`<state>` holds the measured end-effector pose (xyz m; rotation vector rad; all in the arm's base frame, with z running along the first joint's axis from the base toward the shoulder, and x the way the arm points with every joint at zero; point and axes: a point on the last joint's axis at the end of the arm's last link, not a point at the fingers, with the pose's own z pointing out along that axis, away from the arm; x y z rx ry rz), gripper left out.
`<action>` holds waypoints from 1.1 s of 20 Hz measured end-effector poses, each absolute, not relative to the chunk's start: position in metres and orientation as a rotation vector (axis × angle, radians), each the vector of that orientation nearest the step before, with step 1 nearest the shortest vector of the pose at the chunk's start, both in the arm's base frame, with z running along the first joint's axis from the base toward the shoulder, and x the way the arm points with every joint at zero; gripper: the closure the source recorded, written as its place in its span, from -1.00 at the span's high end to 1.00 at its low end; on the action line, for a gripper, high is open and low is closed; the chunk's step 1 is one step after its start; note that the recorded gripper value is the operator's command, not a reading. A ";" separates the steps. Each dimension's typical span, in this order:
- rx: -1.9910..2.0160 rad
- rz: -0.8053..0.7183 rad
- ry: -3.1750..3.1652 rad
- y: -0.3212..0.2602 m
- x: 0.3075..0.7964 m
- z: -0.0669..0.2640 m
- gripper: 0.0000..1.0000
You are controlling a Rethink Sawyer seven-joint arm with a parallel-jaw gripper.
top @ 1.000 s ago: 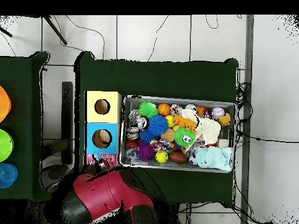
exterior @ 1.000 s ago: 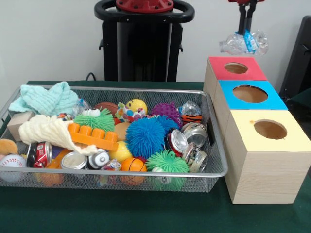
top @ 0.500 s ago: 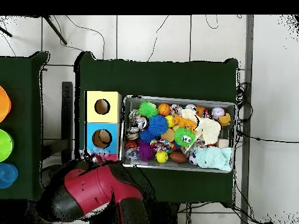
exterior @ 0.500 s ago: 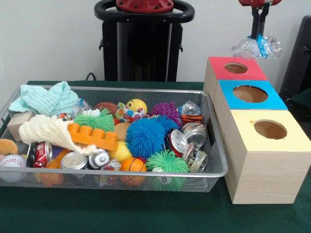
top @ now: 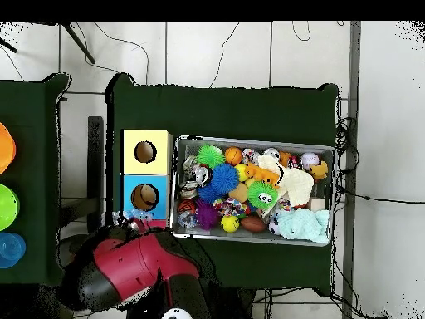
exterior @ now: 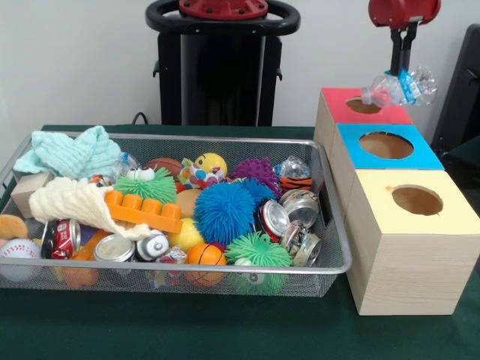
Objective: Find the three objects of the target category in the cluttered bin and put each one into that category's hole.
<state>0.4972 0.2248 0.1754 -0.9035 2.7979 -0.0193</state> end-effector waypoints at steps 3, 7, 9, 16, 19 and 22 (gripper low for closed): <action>-0.888 -0.016 2.795 0.223 0.497 0.164 -1.00; -0.864 -0.026 2.793 0.218 0.499 0.151 -1.00; -0.856 -0.032 2.791 0.216 0.500 0.145 -1.00; -0.832 -0.068 2.737 0.218 0.512 0.134 -1.00; -0.818 -0.094 2.703 0.222 0.522 0.128 -1.00; -0.794 -0.102 2.706 0.225 0.526 0.123 -1.00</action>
